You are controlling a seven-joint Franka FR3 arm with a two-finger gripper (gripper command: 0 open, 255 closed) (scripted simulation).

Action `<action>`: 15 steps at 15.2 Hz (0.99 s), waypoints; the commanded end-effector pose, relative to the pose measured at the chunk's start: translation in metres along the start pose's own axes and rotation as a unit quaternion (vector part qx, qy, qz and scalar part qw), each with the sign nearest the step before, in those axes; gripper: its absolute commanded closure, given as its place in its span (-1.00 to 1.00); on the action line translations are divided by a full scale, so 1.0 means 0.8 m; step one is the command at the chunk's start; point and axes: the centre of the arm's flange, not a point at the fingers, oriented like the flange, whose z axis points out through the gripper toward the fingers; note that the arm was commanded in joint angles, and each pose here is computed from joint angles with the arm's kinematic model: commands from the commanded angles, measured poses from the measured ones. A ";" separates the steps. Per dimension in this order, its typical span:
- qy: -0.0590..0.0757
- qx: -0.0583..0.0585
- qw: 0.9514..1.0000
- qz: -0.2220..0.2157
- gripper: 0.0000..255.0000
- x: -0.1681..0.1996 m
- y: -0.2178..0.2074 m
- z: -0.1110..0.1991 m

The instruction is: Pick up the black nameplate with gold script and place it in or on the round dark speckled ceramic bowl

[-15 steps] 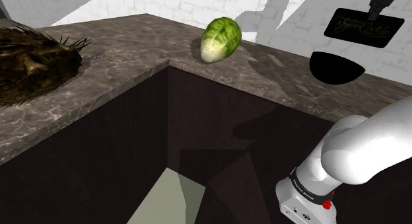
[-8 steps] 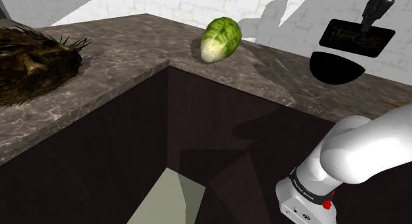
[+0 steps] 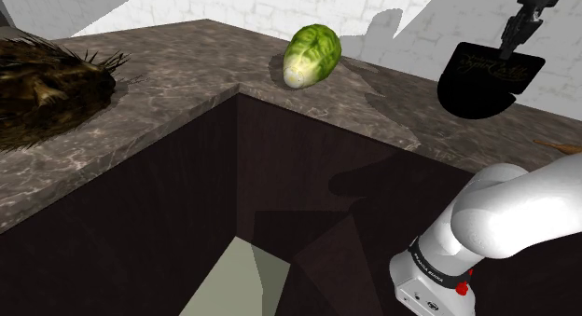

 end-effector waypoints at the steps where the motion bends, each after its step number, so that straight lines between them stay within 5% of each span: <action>1: 0.000 0.000 1.000 0.000 1.00 0.000 0.000 0.003; 6: 0.000 0.000 1.000 0.000 1.00 0.000 0.000 0.003; 7: 0.000 0.000 1.000 0.000 -1.00 0.000 0.000 0.003; 12: 0.000 0.000 1.000 0.000 -1.00 0.000 0.000 0.003; 15: 0.000 0.000 1.000 0.000 -1.00 0.000 0.000 -0.046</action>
